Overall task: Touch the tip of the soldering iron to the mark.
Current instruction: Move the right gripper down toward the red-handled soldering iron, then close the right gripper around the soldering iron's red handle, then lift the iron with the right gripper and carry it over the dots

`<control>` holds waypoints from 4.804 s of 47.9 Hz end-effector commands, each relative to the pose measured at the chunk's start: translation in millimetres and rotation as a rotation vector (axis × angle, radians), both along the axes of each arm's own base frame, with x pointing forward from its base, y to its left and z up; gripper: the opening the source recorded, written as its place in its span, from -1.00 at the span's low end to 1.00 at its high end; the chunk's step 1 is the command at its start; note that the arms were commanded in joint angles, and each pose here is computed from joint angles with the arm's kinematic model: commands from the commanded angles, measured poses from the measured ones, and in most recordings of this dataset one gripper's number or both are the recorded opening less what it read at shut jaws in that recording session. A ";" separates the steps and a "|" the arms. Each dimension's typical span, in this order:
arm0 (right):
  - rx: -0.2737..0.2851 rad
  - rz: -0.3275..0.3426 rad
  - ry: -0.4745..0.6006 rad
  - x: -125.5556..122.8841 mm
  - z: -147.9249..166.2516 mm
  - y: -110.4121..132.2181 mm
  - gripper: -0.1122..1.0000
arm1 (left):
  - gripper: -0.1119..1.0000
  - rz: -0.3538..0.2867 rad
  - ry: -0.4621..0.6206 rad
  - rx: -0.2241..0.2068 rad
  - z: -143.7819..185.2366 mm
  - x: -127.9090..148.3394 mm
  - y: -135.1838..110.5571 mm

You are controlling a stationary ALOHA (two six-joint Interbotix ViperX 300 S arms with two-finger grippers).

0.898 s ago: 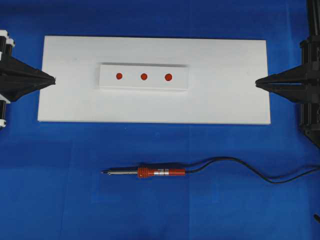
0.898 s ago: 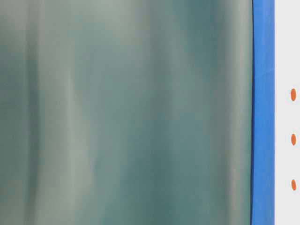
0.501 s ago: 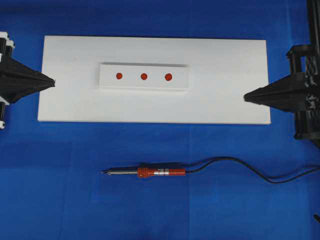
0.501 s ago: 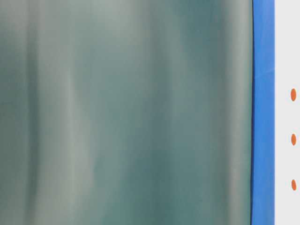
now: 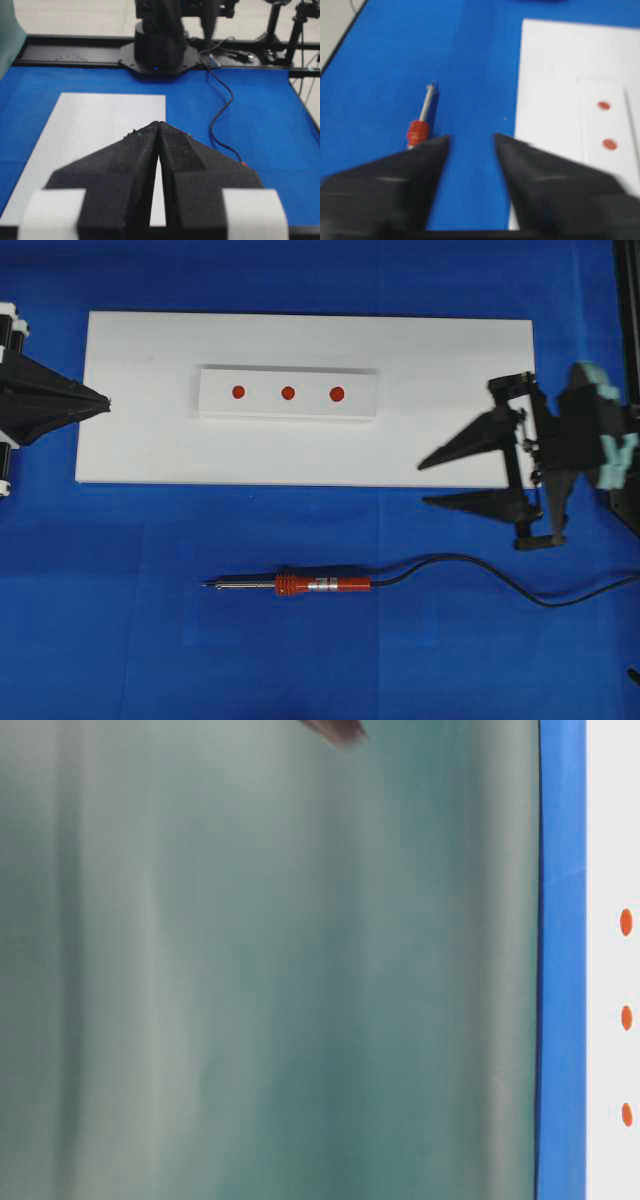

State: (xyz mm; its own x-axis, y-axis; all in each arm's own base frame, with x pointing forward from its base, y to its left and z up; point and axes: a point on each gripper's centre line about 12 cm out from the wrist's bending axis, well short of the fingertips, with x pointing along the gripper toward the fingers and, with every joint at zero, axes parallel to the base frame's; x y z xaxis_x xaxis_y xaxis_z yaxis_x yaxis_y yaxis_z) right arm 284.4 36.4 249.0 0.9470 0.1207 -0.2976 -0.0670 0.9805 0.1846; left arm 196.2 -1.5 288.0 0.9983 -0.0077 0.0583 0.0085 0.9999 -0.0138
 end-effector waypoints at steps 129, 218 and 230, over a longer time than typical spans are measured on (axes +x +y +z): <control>0.034 0.032 0.426 109.6 -11.3 52.5 -0.68 | -0.80 0.027 0.014 -0.003 -5.5 -0.3 5.4; -0.296 -0.217 0.473 107.2 18.3 -120.6 -0.68 | -0.80 0.027 0.012 -0.003 -5.3 -0.3 5.4; -0.274 -0.211 0.615 96.6 5.0 -119.2 -0.68 | -0.80 0.026 0.014 -0.002 -5.5 -0.3 5.1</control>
